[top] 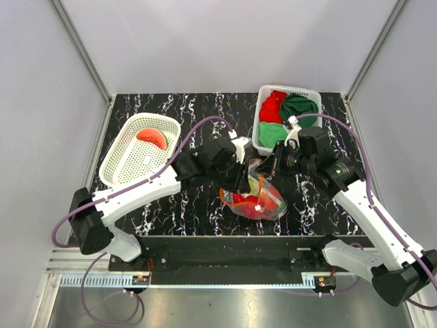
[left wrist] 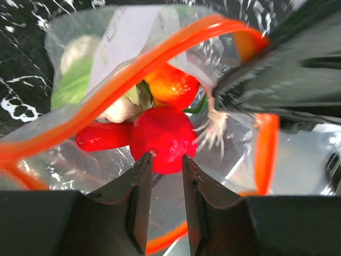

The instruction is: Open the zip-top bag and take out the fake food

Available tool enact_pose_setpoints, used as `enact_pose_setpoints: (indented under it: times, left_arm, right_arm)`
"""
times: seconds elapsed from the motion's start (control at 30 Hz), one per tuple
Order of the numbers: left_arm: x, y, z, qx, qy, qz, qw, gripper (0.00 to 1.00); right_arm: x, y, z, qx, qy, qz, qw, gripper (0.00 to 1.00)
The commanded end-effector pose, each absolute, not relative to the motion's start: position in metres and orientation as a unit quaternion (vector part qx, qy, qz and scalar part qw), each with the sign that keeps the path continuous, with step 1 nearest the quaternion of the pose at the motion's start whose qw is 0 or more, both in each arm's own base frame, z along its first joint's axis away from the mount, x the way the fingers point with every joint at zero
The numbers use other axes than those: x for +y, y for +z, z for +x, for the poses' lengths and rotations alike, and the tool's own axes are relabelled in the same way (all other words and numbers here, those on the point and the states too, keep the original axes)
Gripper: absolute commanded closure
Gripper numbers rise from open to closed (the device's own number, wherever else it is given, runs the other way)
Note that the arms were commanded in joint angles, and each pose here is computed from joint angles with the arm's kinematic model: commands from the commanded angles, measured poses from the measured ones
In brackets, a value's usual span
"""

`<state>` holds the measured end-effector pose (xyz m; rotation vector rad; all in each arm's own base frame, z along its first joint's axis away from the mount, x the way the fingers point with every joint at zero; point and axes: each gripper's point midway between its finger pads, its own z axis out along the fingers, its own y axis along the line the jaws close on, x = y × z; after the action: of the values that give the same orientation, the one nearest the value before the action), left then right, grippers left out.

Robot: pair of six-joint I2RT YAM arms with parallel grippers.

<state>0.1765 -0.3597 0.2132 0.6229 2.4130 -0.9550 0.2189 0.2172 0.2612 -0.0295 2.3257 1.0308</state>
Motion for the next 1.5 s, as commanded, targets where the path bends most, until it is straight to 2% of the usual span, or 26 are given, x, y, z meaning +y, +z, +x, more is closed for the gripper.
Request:
enact_pose_setpoints:
  times: [0.0, 0.1, 0.13, 0.27, 0.53, 0.7, 1.07, 1.3, 1.47]
  left_arm:
    - [-0.375, 0.218, 0.171, 0.853, -0.377, 0.274, 0.235, 0.65]
    - [-0.377, 0.201, 0.167, 0.857, -0.367, 0.285, 0.221, 0.52]
    - [-0.378, 0.196, 0.167, 0.858, -0.365, 0.288, 0.219, 0.44]
    - [-0.381, 0.184, 0.167, 0.858, -0.363, 0.293, 0.214, 0.34]
    - [-0.385, 0.159, 0.170, 0.862, -0.351, 0.295, 0.214, 0.31]
    - [-0.390, 0.138, 0.164, 0.862, -0.349, 0.306, 0.202, 0.20]
    - [-0.387, 0.086, 0.131, 0.870, -0.335, 0.332, 0.145, 0.11]
    - [-0.384, 0.050, 0.127, 0.893, -0.289, 0.320, 0.131, 0.09]
    - [-0.392, 0.043, 0.132, 0.900, -0.282, 0.302, 0.140, 0.10]
  right_arm:
    - [0.224, 0.281, 0.219, 0.849, 0.423, -0.009, 0.316, 1.00]
    - [0.224, 0.279, 0.215, 0.846, 0.433, 0.001, 0.311, 1.00]
    - [0.224, 0.274, 0.214, 0.847, 0.433, 0.005, 0.307, 1.00]
    - [0.226, 0.277, 0.214, 0.843, 0.441, 0.010, 0.307, 1.00]
    - [0.226, 0.277, 0.215, 0.839, 0.449, 0.033, 0.305, 1.00]
    - [0.222, 0.268, 0.211, 0.841, 0.448, 0.054, 0.299, 1.00]
    - [0.214, 0.253, 0.197, 0.848, 0.442, 0.066, 0.284, 1.00]
    - [0.205, 0.218, 0.180, 0.865, 0.425, 0.078, 0.255, 1.00]
    - [0.205, 0.215, 0.174, 0.864, 0.429, 0.077, 0.250, 1.00]
